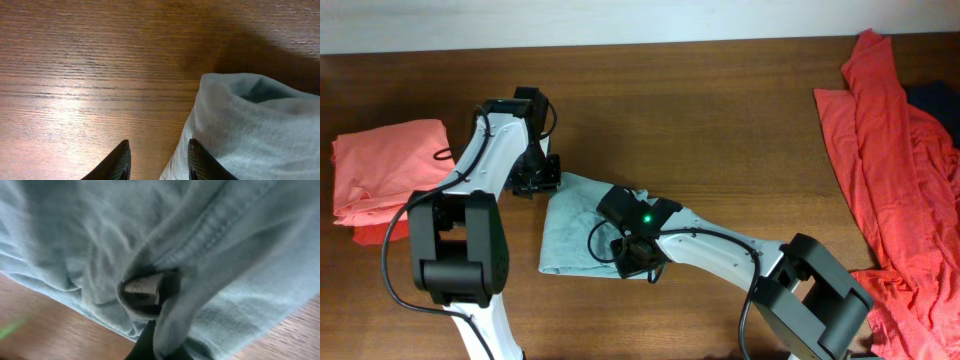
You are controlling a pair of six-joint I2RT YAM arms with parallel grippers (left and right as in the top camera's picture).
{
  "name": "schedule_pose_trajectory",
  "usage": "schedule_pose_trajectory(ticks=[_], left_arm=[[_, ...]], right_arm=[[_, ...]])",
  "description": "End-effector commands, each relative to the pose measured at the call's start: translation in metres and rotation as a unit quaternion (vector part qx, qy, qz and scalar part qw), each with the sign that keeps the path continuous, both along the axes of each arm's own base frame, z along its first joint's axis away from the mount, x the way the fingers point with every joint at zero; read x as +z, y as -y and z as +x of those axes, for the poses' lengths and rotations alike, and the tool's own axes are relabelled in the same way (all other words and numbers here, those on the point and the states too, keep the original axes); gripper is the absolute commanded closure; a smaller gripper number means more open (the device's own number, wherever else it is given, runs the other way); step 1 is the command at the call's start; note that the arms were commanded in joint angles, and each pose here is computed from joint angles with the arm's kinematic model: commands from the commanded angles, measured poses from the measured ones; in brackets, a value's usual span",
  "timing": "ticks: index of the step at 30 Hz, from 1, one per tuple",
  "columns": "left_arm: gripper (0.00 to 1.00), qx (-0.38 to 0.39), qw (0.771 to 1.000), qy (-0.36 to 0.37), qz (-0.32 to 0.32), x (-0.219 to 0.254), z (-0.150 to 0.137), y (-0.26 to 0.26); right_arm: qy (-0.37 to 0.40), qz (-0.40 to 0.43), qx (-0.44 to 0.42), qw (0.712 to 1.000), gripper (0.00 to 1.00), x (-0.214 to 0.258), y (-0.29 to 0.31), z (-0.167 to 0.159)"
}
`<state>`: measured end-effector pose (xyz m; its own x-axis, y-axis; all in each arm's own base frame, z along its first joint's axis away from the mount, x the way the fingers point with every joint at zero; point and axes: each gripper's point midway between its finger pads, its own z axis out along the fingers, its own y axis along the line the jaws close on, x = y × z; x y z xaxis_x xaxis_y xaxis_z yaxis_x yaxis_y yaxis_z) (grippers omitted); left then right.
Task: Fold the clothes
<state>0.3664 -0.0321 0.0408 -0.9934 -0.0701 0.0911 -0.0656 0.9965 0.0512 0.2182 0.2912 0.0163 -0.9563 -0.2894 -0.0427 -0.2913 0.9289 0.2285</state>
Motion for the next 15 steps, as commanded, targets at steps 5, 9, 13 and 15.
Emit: schedule_pose_trajectory(ticks=[5, 9, 13, 15], left_arm=[[0.63, -0.004, 1.000, 0.005, 0.004, 0.000, 0.004, -0.001], [0.62, -0.004, 1.000, 0.006, 0.004, 0.000, 0.005, -0.001], [0.63, -0.004, 1.000, 0.003, 0.005, 0.000, 0.003, -0.001], [0.62, -0.004, 1.000, 0.002, 0.005, 0.000, 0.003, -0.001]], right_arm=[[0.041, -0.044, -0.020, 0.998, 0.96, 0.038, 0.028, 0.002], [0.022, -0.074, -0.018, 0.997, 0.91, 0.041, 0.044, -0.010], [0.007, -0.103, -0.016, 0.995, 0.85, 0.039, 0.057, -0.018], [0.012, -0.104, -0.017, 0.994, 0.84, 0.038, 0.057, -0.016]])
